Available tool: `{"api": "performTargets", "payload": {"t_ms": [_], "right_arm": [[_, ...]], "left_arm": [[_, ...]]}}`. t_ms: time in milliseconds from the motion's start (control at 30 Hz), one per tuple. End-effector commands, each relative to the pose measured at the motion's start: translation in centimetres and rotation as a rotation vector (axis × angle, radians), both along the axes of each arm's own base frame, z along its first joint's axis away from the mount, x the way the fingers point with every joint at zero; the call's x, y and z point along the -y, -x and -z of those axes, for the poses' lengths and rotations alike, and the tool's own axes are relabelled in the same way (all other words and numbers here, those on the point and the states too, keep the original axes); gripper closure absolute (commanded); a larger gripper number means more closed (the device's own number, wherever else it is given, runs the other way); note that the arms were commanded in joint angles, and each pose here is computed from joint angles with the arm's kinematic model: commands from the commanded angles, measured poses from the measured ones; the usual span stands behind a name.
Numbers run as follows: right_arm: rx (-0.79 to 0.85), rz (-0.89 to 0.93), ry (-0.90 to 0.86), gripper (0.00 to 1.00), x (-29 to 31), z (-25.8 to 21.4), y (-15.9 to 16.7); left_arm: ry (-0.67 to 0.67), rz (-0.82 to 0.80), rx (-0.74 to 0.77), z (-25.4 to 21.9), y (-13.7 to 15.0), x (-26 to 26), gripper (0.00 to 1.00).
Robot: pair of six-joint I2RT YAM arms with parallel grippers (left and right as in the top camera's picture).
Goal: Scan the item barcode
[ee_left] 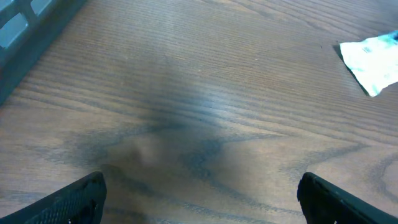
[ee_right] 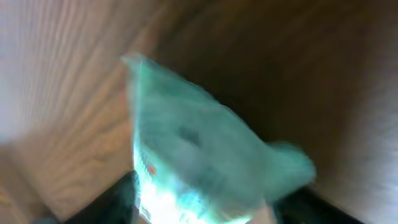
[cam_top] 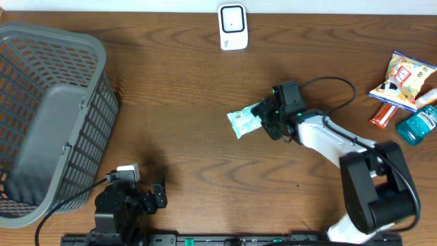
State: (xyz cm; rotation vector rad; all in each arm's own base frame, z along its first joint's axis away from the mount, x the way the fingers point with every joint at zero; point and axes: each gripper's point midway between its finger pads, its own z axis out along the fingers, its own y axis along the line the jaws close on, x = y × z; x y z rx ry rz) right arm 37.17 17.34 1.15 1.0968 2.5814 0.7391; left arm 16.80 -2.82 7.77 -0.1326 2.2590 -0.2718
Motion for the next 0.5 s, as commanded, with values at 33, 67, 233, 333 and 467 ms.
{"api": "performTargets", "payload": {"t_ms": [33, 67, 233, 333, 467], "right_arm": [[-0.148, 0.020, 0.092, 0.74, 1.3, 5.9, 2.6], [-0.169, 0.011, 0.095, 0.87, 1.4, 6.3, 3.1], [-0.224, -0.029, 0.125, 0.99, 1.8, 6.6, 4.7], [-0.210, -0.084, 0.107, 0.99, 1.6, 5.6, 4.8], [-0.135, -0.188, 0.071, 0.99, 1.2, 1.7, 4.9]], "left_arm": [[0.006, 0.002, -0.065, 1.6, 0.8, 0.1, 0.02], [0.006, 0.002, -0.065, 1.6, 0.8, 0.1, 0.02], [0.006, 0.002, -0.064, 1.6, 0.8, 0.1, 0.02], [0.006, 0.002, -0.065, 1.6, 0.8, 0.1, 0.02], [0.006, 0.002, -0.065, 1.6, 0.8, 0.1, 0.02]]}}
